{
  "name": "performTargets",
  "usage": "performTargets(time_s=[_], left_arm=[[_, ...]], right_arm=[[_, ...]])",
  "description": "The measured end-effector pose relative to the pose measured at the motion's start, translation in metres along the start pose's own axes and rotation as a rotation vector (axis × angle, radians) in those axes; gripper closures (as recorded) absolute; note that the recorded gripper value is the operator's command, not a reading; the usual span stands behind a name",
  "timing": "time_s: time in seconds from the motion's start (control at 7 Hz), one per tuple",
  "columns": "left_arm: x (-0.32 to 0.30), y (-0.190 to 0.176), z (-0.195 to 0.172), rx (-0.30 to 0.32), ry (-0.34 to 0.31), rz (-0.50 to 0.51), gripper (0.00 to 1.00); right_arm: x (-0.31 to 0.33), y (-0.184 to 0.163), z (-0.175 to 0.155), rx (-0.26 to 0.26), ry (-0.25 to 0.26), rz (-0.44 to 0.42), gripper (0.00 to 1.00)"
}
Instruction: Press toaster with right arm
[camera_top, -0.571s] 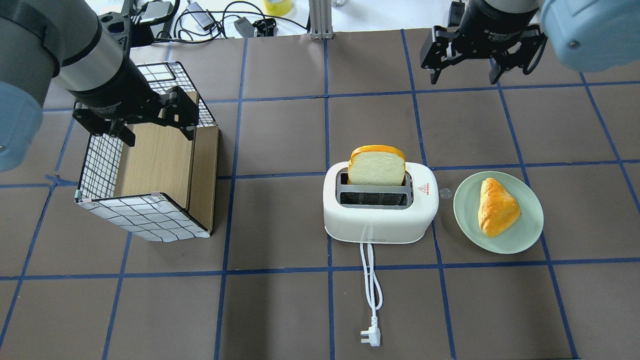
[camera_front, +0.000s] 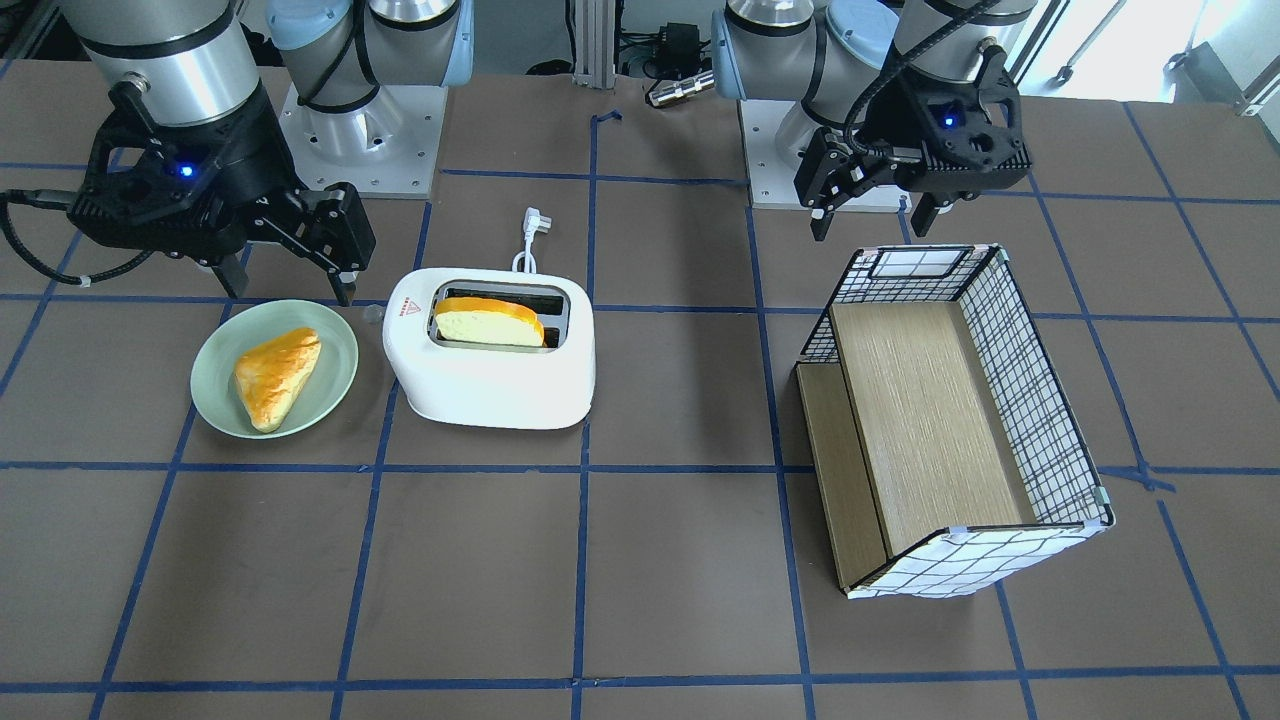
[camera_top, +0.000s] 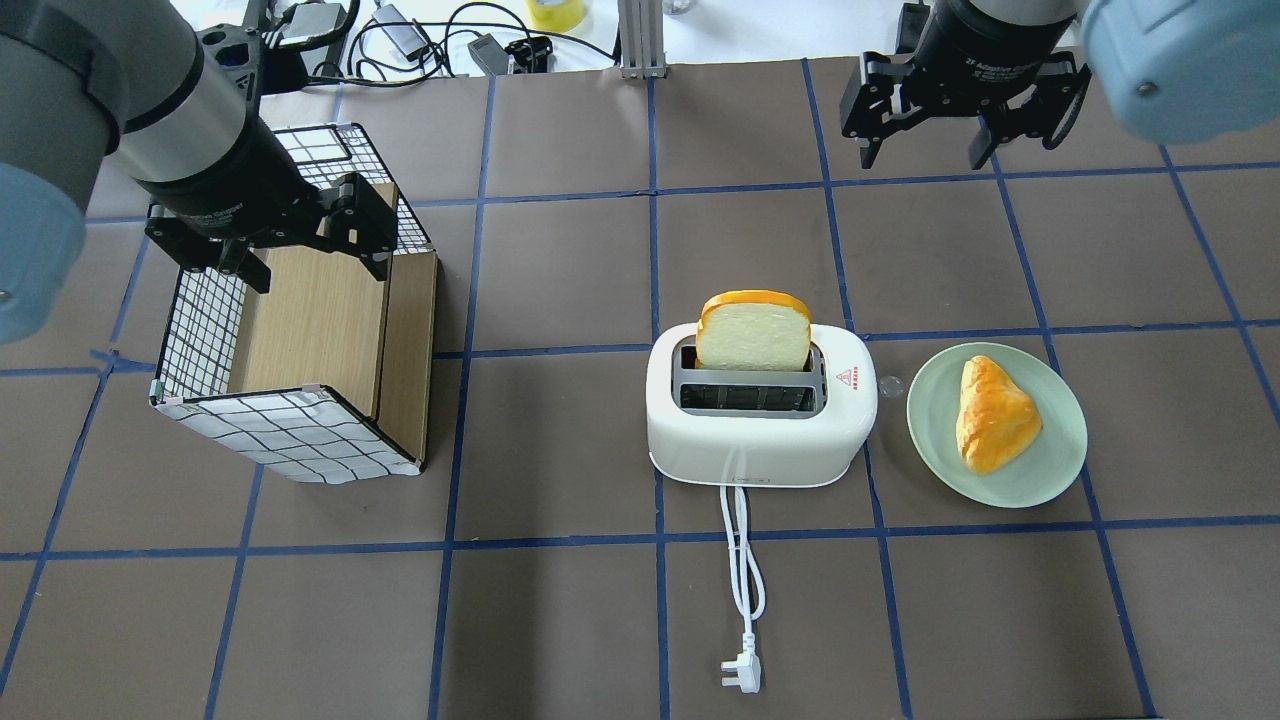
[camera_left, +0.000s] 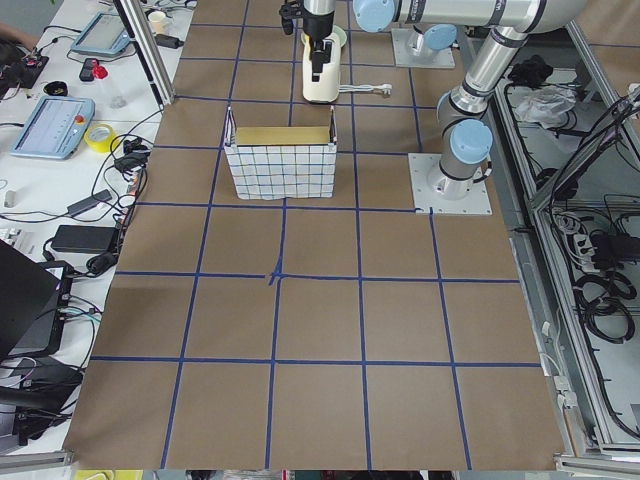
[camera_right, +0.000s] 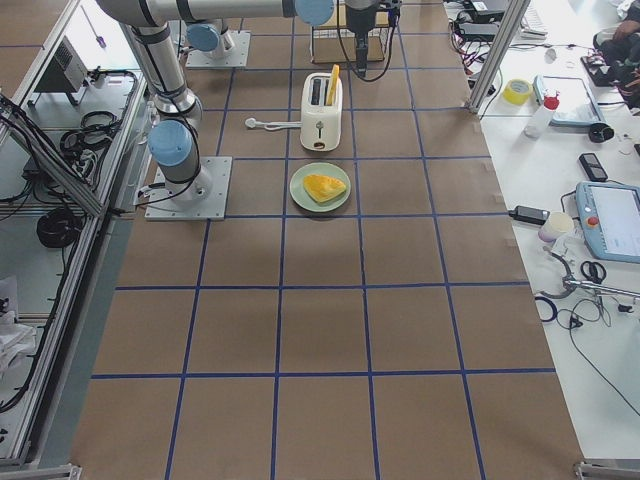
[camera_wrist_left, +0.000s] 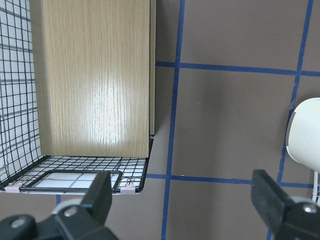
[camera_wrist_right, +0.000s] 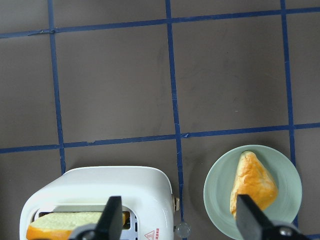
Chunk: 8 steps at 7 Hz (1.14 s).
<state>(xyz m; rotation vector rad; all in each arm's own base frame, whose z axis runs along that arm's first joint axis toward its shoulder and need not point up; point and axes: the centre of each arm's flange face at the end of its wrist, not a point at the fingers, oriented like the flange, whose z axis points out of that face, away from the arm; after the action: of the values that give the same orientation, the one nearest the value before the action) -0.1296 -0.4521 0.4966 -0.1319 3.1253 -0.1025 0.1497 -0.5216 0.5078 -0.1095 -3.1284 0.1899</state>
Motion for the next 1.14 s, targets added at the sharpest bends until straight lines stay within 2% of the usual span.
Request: performTargets(time_s=[0.43,0.86,1.14], left_arm=[[0.0,0.0,0.0,0.0,0.0,0.0,0.0],[0.0,0.0,0.0,0.0,0.0,0.0,0.0],[0.0,0.0,0.0,0.0,0.0,0.0,0.0]], right_arm=[[0.01,0.008,0.021,-0.104,-0.002,-0.004,1.0],[0.033,0.027,0.086,-0.247,-0.018,-0.062,1.0],[0.042,0.05,0.137,-0.342,-0.101,-0.091,1.0]])
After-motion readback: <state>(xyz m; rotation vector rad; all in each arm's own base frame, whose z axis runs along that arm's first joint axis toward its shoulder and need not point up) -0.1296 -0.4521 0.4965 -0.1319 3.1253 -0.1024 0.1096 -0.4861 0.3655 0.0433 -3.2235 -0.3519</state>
